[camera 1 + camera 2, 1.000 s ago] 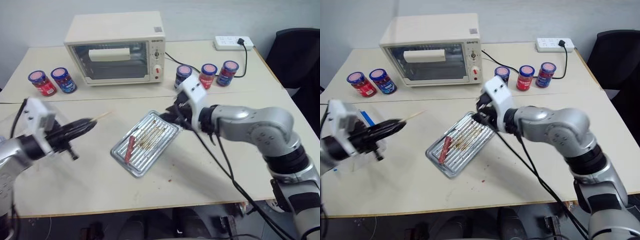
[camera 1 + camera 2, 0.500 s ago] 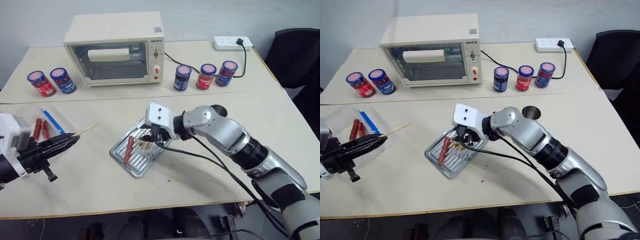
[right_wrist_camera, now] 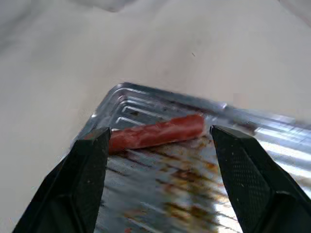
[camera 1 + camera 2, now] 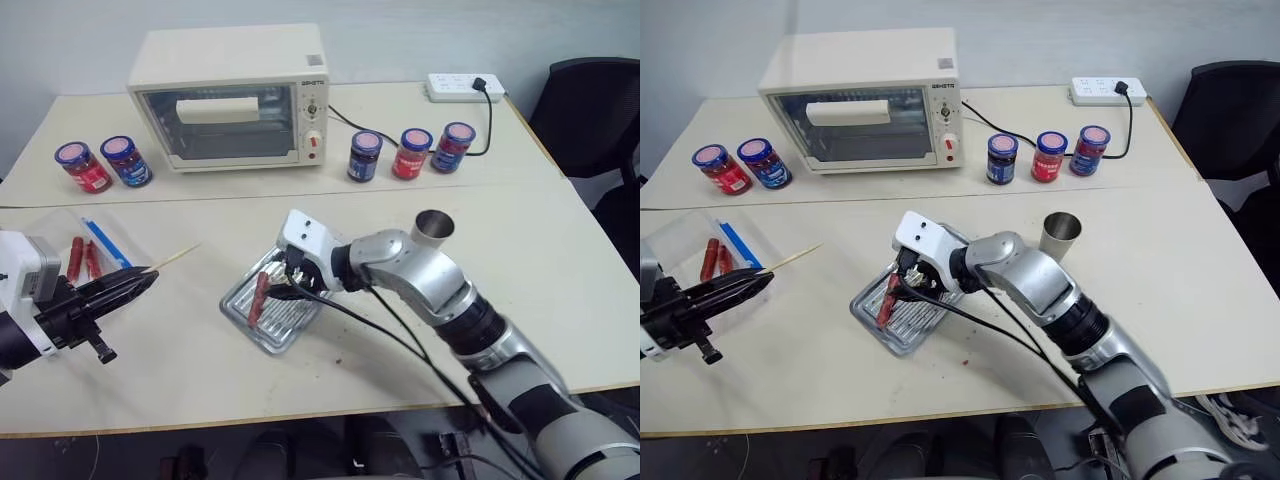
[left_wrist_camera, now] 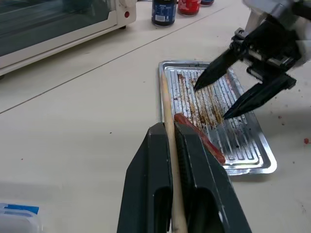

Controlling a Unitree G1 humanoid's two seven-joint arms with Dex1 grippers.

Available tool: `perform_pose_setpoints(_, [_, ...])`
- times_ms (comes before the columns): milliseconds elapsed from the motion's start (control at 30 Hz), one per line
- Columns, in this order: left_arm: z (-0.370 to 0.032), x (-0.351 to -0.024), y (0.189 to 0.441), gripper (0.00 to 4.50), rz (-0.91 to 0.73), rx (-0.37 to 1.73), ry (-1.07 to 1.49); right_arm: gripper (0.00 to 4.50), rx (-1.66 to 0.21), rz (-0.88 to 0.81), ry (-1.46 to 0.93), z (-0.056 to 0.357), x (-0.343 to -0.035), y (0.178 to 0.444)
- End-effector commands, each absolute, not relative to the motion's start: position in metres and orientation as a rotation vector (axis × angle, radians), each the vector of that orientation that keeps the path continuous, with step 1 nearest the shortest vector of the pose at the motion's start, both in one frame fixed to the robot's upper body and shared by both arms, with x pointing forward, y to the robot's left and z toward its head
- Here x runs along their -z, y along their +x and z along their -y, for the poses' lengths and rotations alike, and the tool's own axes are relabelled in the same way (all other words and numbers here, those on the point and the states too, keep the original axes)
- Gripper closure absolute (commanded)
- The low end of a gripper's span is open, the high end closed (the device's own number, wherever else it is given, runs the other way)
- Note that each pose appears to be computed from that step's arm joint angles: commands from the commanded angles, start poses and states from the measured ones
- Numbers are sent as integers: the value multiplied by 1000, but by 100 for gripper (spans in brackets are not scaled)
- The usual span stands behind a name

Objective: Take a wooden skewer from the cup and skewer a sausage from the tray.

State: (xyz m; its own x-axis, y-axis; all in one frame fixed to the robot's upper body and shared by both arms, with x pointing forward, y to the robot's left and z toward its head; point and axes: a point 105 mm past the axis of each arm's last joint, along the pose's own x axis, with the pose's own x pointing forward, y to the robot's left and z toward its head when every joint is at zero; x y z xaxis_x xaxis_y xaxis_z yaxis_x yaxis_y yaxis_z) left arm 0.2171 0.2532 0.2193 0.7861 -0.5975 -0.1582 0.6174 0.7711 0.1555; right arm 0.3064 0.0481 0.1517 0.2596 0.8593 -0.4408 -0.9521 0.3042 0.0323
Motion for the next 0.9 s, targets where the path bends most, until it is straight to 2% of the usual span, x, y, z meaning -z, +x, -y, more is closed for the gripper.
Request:
perform_pose_setpoints(33, [-254, -227, 218, 450, -76, 659, 228, 111, -1177, -516, -120, -51, -156, 304])
perform_pose_setpoints(100, [-254, -227, 219, 450, -76, 662, 229, 111, -1162, -580, -67, -55, -150, 301])
perform_pose_setpoints(400, [-253, -228, 222, 450, -68, 664, 235, 111, -1116, -675, 4, -65, -141, 301])
perform_pose_setpoints(633, [-253, -227, 223, 450, -69, 664, 241, 111, -1111, -690, 24, -75, -138, 302])
perform_pose_setpoints(900, [-256, -226, 223, 450, -66, 650, 241, 111, -1101, -624, -117, -84, -127, 310])
